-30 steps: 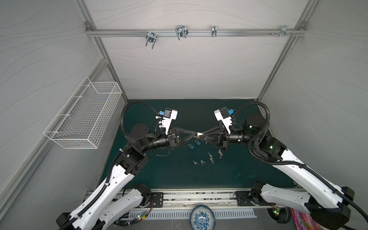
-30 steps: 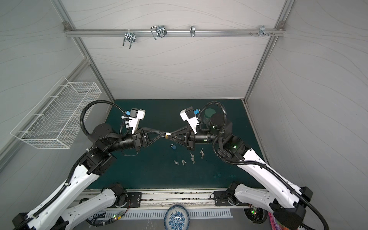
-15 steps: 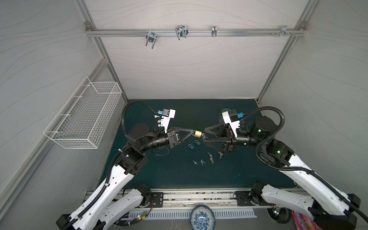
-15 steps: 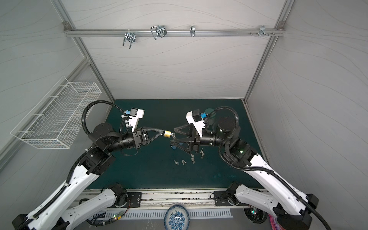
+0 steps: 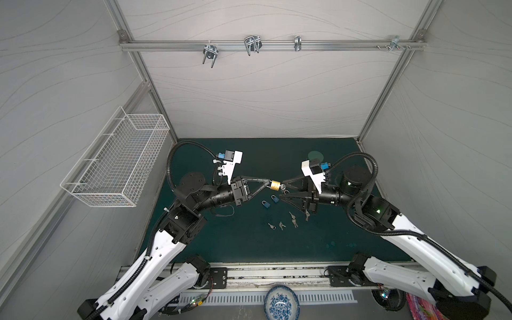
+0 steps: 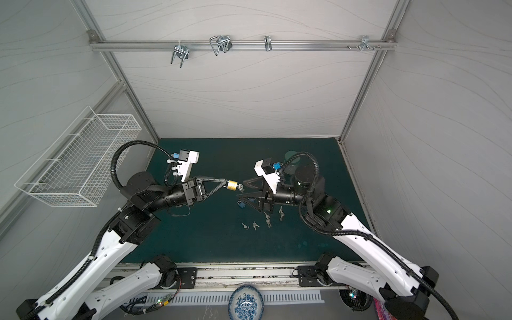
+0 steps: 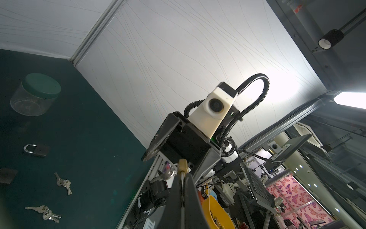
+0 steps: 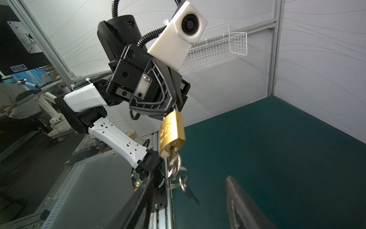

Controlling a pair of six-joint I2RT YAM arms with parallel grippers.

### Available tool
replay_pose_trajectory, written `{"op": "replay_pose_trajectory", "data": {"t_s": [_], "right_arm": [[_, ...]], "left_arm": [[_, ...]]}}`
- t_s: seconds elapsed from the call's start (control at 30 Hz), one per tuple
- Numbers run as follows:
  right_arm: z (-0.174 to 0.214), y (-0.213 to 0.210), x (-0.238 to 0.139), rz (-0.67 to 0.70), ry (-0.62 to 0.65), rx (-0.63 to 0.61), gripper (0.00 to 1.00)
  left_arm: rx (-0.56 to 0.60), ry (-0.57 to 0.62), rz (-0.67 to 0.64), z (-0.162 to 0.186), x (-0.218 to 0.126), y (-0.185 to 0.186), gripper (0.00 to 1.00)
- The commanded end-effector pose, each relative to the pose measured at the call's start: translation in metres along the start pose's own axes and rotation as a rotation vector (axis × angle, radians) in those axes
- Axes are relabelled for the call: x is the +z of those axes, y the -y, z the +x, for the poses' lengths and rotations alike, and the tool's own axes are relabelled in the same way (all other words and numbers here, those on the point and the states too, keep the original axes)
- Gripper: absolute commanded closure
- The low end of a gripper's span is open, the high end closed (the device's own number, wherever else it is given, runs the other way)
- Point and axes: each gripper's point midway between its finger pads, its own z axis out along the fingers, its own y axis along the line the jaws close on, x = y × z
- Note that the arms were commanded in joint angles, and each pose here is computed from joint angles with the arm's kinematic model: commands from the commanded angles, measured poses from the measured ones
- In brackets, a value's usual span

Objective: Lock with the key

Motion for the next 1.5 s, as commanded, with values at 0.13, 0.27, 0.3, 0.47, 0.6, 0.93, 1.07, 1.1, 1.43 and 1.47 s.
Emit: {"op": "replay_pose_trajectory", "data": {"t_s": [0.13, 0.27, 0.3, 0.47, 0.6, 0.93, 1.07, 1.1, 1.43, 1.47], "right_arm": [[-0.009, -0.002, 0.001, -0.021, 0.039, -0.034, 0.67], [-0.007, -0.002, 0.0, -0.017, 0.037, -0.031, 0.81], [-0.006, -0.001, 0.0, -0.012, 0.033, -0.033, 0.84], [-0.002, 0.001, -0.003, 0.007, 0.023, -0.032, 0.96], [0.0, 0.003, -0.009, 0.048, 0.025, -0.042, 1.0], [0.005, 0.009, -0.026, 0.138, 0.025, -0.067, 1.0], [0.01, 0.011, -0.027, 0.154, -0.009, -0.073, 1.0], [0.012, 0.012, -0.028, 0.16, -0.019, -0.071, 1.0], [0.11, 0.043, -0.019, 0.271, -0.424, 0.015, 1.0], [0.123, 0.045, -0.017, 0.282, -0.471, 0.023, 1.0]], "left_arm": [[0.052, 0.047, 0.054, -0.012, -0.003, 0.018, 1.0], [0.051, 0.045, 0.055, -0.012, -0.003, 0.018, 1.0], [0.052, 0.047, 0.049, -0.012, -0.003, 0.017, 1.0], [0.055, 0.049, 0.046, -0.013, -0.003, 0.017, 1.0], [0.065, 0.056, 0.035, -0.015, -0.006, 0.017, 1.0], [0.067, 0.05, 0.032, -0.016, -0.01, 0.015, 1.0], [0.058, 0.042, 0.016, -0.014, -0.01, 0.01, 1.0], [0.057, 0.036, 0.008, -0.013, -0.01, 0.008, 1.0], [0.082, 0.019, -0.312, 0.003, -0.034, -0.041, 1.0], [0.072, 0.032, -0.381, 0.004, -0.04, -0.054, 1.0]]}}
